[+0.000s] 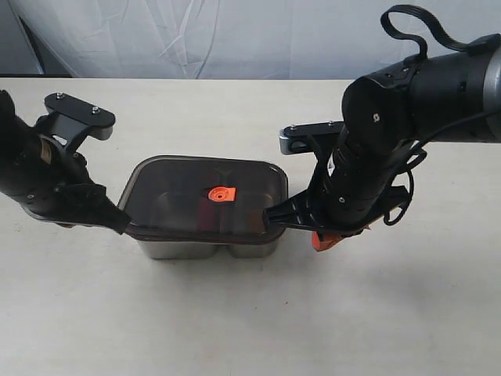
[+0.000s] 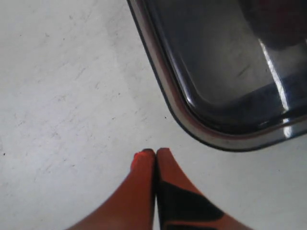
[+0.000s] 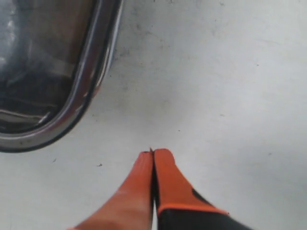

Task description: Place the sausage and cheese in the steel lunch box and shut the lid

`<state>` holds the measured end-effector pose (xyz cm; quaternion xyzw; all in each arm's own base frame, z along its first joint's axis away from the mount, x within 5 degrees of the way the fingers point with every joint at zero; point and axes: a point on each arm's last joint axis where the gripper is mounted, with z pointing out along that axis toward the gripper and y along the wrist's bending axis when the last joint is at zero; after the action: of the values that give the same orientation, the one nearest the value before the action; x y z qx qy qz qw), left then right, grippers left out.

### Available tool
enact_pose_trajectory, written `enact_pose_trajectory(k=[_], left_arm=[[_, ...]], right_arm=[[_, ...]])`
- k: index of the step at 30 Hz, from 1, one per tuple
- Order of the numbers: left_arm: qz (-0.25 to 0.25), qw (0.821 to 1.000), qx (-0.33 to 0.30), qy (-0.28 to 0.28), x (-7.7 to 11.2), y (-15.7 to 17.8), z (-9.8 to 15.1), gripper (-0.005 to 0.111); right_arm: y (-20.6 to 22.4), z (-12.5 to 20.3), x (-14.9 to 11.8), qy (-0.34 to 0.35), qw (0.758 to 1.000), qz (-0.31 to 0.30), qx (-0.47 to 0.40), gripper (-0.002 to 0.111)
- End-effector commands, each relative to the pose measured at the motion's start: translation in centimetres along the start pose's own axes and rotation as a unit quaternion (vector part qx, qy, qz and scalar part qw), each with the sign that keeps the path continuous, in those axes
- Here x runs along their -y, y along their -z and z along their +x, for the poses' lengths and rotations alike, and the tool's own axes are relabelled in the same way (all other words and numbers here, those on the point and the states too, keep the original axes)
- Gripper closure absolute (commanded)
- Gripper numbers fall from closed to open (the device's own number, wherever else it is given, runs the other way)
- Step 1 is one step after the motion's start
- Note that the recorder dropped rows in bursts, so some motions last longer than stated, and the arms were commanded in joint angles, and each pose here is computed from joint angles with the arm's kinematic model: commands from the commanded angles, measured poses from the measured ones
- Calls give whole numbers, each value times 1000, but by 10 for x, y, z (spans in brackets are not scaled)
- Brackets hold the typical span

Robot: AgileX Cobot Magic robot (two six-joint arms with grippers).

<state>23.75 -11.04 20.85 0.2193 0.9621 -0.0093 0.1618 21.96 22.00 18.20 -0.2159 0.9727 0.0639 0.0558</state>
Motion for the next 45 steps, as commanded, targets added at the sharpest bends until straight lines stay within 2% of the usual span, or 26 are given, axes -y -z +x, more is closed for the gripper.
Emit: enact_pose_trajectory(k=[1, 10, 15, 27, 33, 45], left_arm=[[1, 1000, -5, -4, 0, -8, -7, 107], [9, 1000, -6, -4, 2, -19, -12, 107], [49, 999, -4, -23, 9, -18, -12, 107], [56, 998, -7, -17, 10, -18, -12, 107], [57, 998, -8, -20, 10, -7, -15, 107], [53, 998, -14, -23, 8, 2, -17, 107]], right_arm=[[4, -2, 2, 4, 1000, 4, 6, 108], [4, -2, 2, 5, 1000, 4, 8, 108], [4, -2, 2, 5, 1000, 4, 9, 108], [4, -5, 0, 0, 1000, -7, 22, 108], [4, -5, -1, -4, 1000, -12, 24, 108], [6, -6, -18, -14, 994, -102, 31, 108]])
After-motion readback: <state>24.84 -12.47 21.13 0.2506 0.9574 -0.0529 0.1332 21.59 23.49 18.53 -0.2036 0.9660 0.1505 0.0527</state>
